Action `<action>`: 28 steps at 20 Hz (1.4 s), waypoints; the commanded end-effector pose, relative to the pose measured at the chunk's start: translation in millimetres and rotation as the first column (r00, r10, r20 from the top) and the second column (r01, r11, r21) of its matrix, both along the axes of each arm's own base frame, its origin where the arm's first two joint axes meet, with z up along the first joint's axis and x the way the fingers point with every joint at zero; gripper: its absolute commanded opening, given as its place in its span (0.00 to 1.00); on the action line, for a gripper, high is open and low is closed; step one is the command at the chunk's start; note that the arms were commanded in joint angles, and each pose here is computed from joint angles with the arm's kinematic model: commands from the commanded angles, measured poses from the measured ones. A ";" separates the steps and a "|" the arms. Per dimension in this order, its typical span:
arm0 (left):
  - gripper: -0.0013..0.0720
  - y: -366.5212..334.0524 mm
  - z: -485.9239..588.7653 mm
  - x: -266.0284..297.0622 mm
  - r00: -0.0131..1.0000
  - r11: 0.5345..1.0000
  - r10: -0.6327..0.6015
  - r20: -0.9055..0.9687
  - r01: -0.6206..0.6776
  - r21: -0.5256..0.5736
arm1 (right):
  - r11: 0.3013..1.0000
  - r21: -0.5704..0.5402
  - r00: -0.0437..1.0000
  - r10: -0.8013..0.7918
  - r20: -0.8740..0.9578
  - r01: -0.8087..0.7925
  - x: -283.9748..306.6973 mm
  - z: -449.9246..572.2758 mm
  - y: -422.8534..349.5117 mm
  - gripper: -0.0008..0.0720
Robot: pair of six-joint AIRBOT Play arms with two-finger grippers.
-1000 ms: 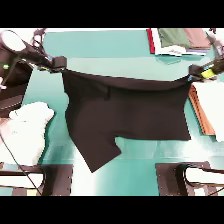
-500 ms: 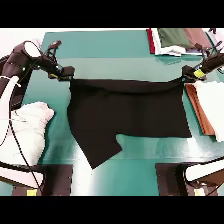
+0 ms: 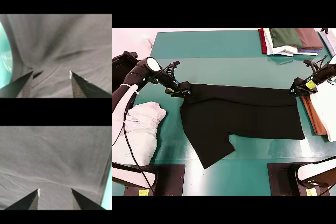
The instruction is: Fold the shirts.
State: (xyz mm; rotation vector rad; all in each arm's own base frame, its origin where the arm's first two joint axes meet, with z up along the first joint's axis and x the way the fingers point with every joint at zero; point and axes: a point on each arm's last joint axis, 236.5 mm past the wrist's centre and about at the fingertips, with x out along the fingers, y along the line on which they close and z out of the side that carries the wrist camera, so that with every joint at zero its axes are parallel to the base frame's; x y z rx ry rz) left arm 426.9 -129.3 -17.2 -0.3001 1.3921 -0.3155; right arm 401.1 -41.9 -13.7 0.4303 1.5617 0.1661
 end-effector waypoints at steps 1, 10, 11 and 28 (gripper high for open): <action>0.75 7.7 11.6 -13.6 1.000 1.000 0.006 -0.014 -0.006 0.028 | 1.000 0.006 1.000 -0.007 -0.017 0.007 -12.1 7.7 -4.3 0.63; 0.75 23.6 -33.4 -180.4 0.983 0.994 0.103 -0.152 -0.099 0.036 | 0.997 -0.023 0.992 -0.074 0.100 0.077 -80.3 38.6 13.3 0.63; 0.75 15.8 -39.9 -193.4 0.979 0.992 0.126 -0.161 -0.128 -0.006 | 0.996 -0.029 0.990 -0.079 0.118 0.083 -83.0 40.3 14.0 0.63; 0.05 -71.1 -45.4 -224.2 0.996 0.991 0.013 -0.093 -0.025 -0.130 | 0.986 -0.039 0.982 -0.157 0.109 0.162 -124.8 50.1 -10.6 0.63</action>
